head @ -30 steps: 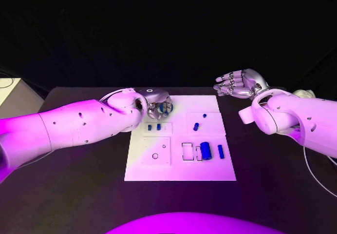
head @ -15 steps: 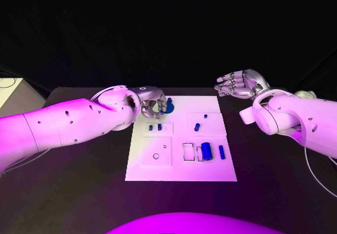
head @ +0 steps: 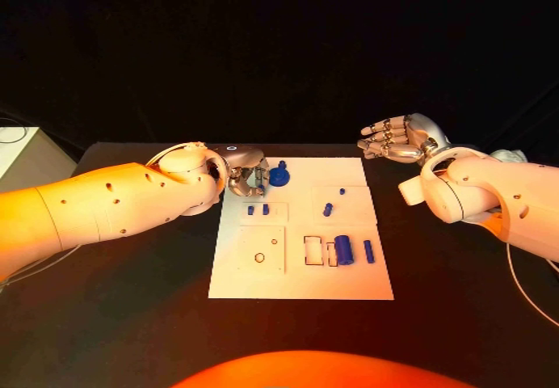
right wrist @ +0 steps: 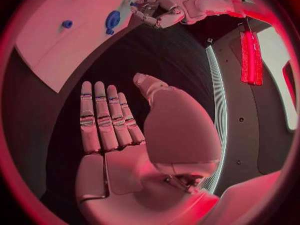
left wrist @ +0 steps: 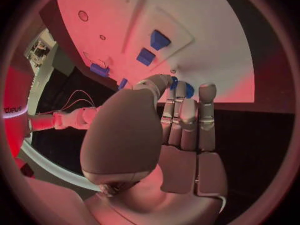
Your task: Assemble the parts on the task board
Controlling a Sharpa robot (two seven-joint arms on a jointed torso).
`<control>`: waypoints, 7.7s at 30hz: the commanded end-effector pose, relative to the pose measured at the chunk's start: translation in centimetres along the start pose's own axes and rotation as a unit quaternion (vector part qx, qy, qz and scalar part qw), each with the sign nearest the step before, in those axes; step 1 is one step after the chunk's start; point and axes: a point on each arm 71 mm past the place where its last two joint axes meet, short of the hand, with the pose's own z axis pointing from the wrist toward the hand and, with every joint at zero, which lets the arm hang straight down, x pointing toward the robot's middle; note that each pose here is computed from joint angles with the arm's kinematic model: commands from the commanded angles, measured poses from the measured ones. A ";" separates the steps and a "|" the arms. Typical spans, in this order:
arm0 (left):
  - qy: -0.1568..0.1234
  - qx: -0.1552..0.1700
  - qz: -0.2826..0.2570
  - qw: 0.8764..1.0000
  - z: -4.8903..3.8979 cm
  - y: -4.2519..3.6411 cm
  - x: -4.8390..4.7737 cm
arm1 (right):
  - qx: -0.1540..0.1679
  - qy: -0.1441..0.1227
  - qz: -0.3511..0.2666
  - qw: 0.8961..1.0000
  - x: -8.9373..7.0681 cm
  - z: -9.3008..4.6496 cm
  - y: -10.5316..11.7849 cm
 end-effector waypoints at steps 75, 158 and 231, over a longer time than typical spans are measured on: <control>0.047 0.002 0.008 0.999 0.56 -0.12 1.84 | -0.005 0.006 0.000 1.000 0.1 0.0 0.1; 0.010 0.012 -0.025 1.000 -0.39 0.46 1.09 | -0.002 0.007 -0.011 1.000 -0.1 0.0 -0.1; -0.147 0.011 -0.369 0.918 -4.37 3.94 -4.21 | -0.051 0.060 -0.181 0.980 -0.1 0.2 -0.2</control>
